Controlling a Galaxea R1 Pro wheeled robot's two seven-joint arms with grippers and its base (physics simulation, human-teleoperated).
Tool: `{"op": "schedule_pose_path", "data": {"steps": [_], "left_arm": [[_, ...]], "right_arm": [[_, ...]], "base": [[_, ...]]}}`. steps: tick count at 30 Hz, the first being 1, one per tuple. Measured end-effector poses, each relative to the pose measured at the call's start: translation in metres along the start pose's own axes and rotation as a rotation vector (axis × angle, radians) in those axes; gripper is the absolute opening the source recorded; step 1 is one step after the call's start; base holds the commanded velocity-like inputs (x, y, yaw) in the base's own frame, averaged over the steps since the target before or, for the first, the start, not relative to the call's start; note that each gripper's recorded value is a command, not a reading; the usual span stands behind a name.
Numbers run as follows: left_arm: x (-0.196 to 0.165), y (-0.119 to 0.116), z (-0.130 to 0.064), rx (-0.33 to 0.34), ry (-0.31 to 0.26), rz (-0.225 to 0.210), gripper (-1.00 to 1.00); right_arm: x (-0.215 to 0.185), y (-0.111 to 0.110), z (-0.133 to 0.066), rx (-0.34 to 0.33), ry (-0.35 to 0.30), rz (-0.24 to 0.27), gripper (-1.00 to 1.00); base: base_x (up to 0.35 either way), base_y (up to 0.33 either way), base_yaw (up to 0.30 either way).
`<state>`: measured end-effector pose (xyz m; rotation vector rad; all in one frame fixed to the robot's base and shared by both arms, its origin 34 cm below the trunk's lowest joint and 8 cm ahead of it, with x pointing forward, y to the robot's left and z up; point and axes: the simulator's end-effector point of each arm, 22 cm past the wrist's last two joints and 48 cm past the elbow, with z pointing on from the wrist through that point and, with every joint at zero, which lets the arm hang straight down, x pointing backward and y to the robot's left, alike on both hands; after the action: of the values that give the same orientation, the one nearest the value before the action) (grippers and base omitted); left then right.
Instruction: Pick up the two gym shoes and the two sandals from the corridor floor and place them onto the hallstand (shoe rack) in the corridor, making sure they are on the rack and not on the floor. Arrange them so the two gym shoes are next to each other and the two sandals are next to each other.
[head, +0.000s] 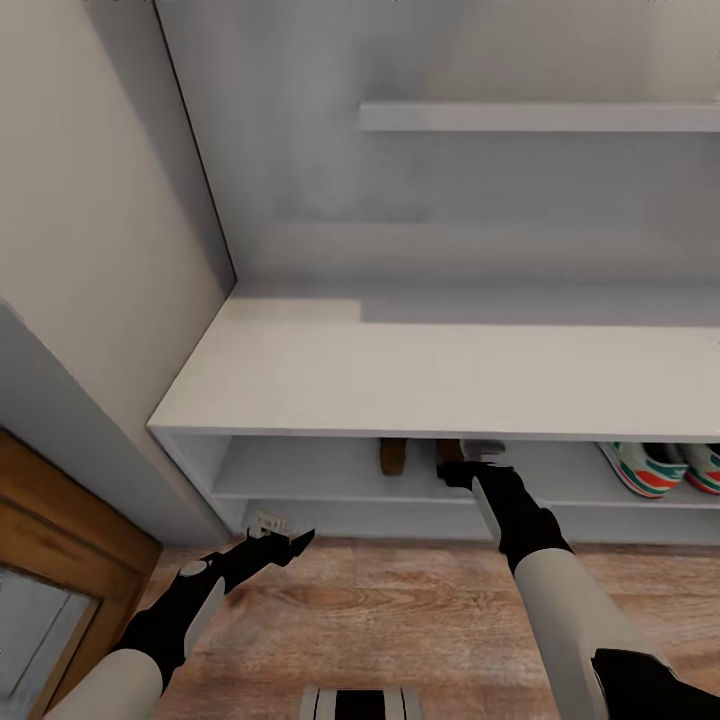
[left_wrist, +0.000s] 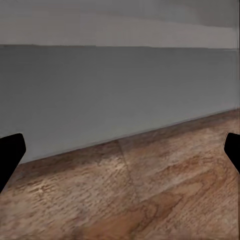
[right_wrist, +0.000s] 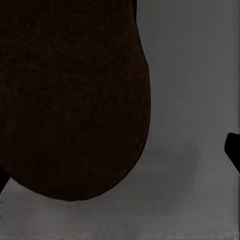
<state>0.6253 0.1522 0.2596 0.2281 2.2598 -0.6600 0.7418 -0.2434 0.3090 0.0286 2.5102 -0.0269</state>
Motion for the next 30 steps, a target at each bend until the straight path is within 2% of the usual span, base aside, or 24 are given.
{"op": "schedule_pose_path", "data": {"steps": [30], "left_arm": [[-0.0001, 0.0001, 0.0001, 0.000, 0.000, 0.000, 1.00]], "right_arm": [[0.0000, 0.0000, 0.0001, 0.000, 0.000, 0.000, 1.00]], "base": [[-0.319, 0.000, 0.000]]}}
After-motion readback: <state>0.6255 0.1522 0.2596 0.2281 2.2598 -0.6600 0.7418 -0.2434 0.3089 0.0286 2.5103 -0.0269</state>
